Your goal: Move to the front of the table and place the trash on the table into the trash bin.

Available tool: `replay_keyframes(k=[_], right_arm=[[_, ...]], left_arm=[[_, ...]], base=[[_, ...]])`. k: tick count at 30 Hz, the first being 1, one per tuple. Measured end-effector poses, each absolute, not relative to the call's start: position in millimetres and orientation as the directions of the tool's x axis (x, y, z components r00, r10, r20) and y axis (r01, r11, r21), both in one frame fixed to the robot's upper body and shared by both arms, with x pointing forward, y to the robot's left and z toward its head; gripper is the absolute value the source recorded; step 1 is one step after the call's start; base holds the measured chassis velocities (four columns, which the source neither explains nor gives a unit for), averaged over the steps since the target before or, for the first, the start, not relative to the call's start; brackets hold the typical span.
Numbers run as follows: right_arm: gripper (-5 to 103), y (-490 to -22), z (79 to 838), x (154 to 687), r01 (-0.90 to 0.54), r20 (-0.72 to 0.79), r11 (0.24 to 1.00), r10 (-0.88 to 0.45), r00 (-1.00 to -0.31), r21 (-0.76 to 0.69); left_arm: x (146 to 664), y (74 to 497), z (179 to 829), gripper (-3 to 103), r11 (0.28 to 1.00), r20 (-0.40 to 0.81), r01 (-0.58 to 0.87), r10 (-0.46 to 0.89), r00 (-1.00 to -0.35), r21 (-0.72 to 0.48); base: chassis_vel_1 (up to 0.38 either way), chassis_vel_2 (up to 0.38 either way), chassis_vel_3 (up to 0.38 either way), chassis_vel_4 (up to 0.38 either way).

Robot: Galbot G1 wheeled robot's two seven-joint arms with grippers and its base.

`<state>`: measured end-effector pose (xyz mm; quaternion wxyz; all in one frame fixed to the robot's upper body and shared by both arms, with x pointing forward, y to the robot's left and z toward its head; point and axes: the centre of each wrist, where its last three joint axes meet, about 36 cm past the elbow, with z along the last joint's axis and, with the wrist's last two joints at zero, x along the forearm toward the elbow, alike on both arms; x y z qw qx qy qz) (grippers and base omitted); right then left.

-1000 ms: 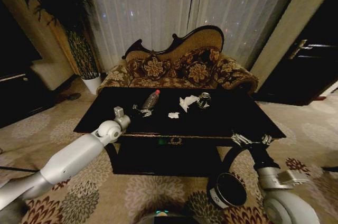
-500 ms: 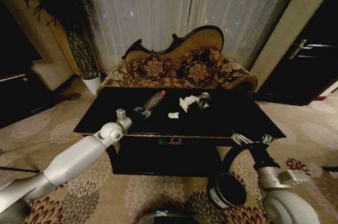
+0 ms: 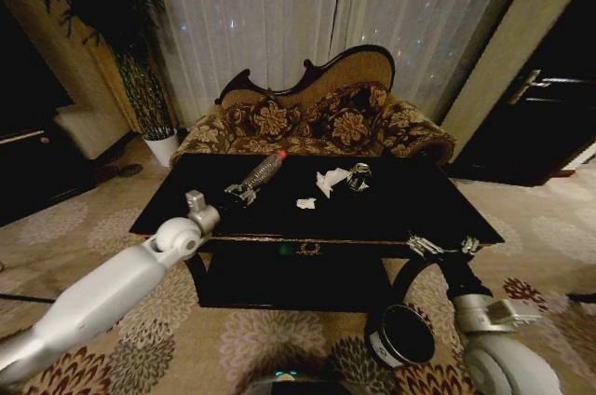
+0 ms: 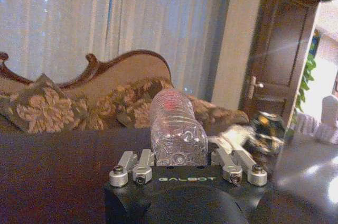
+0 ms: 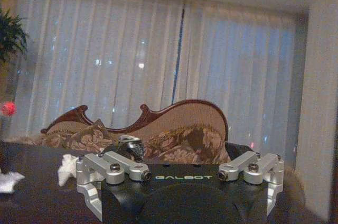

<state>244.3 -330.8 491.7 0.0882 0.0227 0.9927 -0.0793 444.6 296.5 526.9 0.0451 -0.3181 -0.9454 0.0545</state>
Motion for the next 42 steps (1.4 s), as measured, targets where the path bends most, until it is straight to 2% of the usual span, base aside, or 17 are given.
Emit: replay_keyframes(k=[3,7,9,12,14,15,17,18,21,22,26,30,34,42], right_arm=[[100,-332,491,244,0.068,-0.193,0.974,0.026,-0.981,-0.215],[100,-340,483,245,0.120,-0.252,0.911,0.018,-0.968,-0.395],[100,-340,482,245,0.126,-0.259,0.904,0.018,-0.966,-0.409],[100,-344,478,239,0.162,-0.295,0.837,0.002,-0.956,-0.523],[100,-344,477,238,0.167,-0.299,0.820,-0.006,-0.954,-0.548],[100,-344,477,236,0.174,-0.308,0.791,-0.019,-0.951,-0.586],[100,-346,473,233,0.200,-0.346,0.687,-0.080,-0.935,-0.699],[100,-346,473,233,0.200,-0.346,0.687,-0.080,-0.935,-0.699],[100,-347,467,232,0.227,-0.384,0.597,-0.148,-0.911,-0.769],[100,-347,467,232,0.227,-0.384,0.597,-0.148,-0.911,-0.769],[100,-351,463,236,0.244,-0.410,0.490,-0.266,-0.873,-0.837],[100,-353,462,238,0.249,-0.410,0.436,-0.326,-0.852,-0.865],[100,-353,461,237,0.246,-0.405,0.423,-0.341,-0.848,-0.872],[100,-345,455,237,0.232,-0.383,0.389,-0.373,-0.845,-0.891]], left_arm=[[424,297,529,41,0.778,0.067,0.613,0.625,-0.778,-0.141],[377,276,542,41,0.710,0.074,0.684,0.701,-0.710,-0.166],[374,273,544,41,0.704,0.071,0.690,0.707,-0.704,-0.169],[356,256,554,41,0.666,0.060,0.719,0.740,-0.670,-0.200],[354,254,555,41,0.661,0.060,0.721,0.744,-0.665,-0.207],[351,251,556,41,0.653,0.061,0.725,0.751,-0.658,-0.219],[342,246,558,41,0.631,0.072,0.727,0.766,-0.638,-0.271],[342,246,558,41,0.631,0.072,0.727,0.766,-0.638,-0.271],[335,242,561,41,0.608,0.080,0.728,0.782,-0.618,-0.318],[335,242,561,41,0.608,0.080,0.728,0.782,-0.618,-0.318],[325,236,568,41,0.569,0.088,0.739,0.810,-0.580,-0.361],[322,231,573,41,0.539,0.098,0.754,0.832,-0.546,-0.375],[325,227,578,41,0.518,0.098,0.773,0.847,-0.522,-0.366],[332,200,593,41,0.423,0.079,0.826,0.901,-0.425,-0.373]], base=[[0.000,0.000,0.000,0.000],[0.000,0.000,0.000,0.000],[0.000,0.000,0.000,0.000],[0.000,0.000,0.000,0.000],[0.000,0.000,0.000,0.000],[0.000,0.000,0.000,0.000],[0.000,0.000,0.000,0.000],[0.000,0.000,0.000,0.000],[0.000,0.000,0.000,0.000],[0.000,0.000,0.000,0.000],[0.000,0.000,0.000,0.000],[0.000,0.000,0.000,0.000],[0.000,0.000,0.000,0.000],[0.000,0.000,0.000,0.000]])
